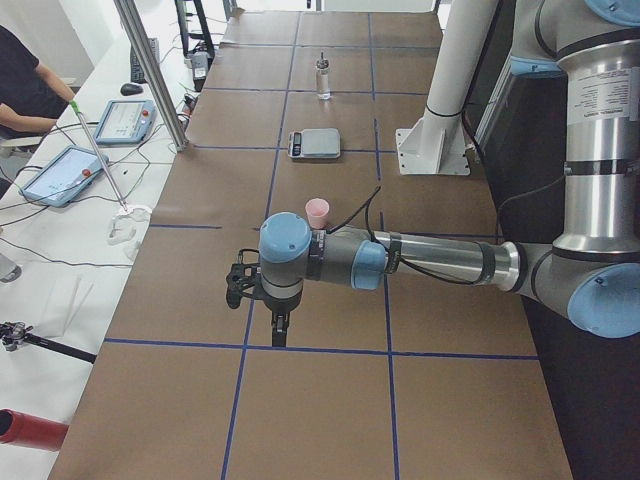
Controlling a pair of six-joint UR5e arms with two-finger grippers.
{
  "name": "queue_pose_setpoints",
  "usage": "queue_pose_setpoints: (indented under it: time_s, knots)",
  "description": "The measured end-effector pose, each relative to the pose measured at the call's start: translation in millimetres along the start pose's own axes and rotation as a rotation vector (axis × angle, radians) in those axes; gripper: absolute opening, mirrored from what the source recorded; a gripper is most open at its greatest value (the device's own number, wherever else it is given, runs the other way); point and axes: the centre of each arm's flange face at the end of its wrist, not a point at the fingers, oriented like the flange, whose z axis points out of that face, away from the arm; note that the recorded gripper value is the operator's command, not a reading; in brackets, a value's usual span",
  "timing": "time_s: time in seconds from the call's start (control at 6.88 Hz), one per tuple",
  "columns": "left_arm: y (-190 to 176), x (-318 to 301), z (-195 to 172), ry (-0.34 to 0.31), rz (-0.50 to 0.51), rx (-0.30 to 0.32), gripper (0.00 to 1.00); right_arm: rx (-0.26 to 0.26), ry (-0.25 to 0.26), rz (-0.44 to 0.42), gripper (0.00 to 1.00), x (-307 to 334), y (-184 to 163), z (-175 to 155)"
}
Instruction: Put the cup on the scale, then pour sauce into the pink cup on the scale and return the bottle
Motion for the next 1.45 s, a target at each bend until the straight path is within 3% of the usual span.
queue_pose_setpoints:
  time_s: [0.44, 0.73, 1.02, 1.16, 1.45]
  knots:
    - [-12.1, 98.1, -84.5, 0.031, 0.163, 0.171, 1.00, 0.008, -0.013, -0.003, 1.00, -2.5, -1.3, -3.8]
    - [-19.3, 156.9, -92.7, 0.084, 0.227, 0.218, 1.00, 0.014, -0.029, 0.000, 1.00, -2.1, -1.0, -7.2]
    - [-23.6, 230.9, -66.2, 0.192, 0.219, 0.150, 1.00, 0.025, -0.036, -0.009, 1.00, -5.9, -1.9, -12.5]
    - [-22.4, 258.0, -53.7, 0.237, 0.153, 0.099, 1.00, 0.034, -0.030, -0.021, 1.00, -10.3, -3.0, -16.7]
    - [-15.3, 297.2, -21.8, 0.224, 0.017, 0.043, 1.00, 0.040, -0.012, -0.031, 1.00, -12.9, -4.2, -19.5]
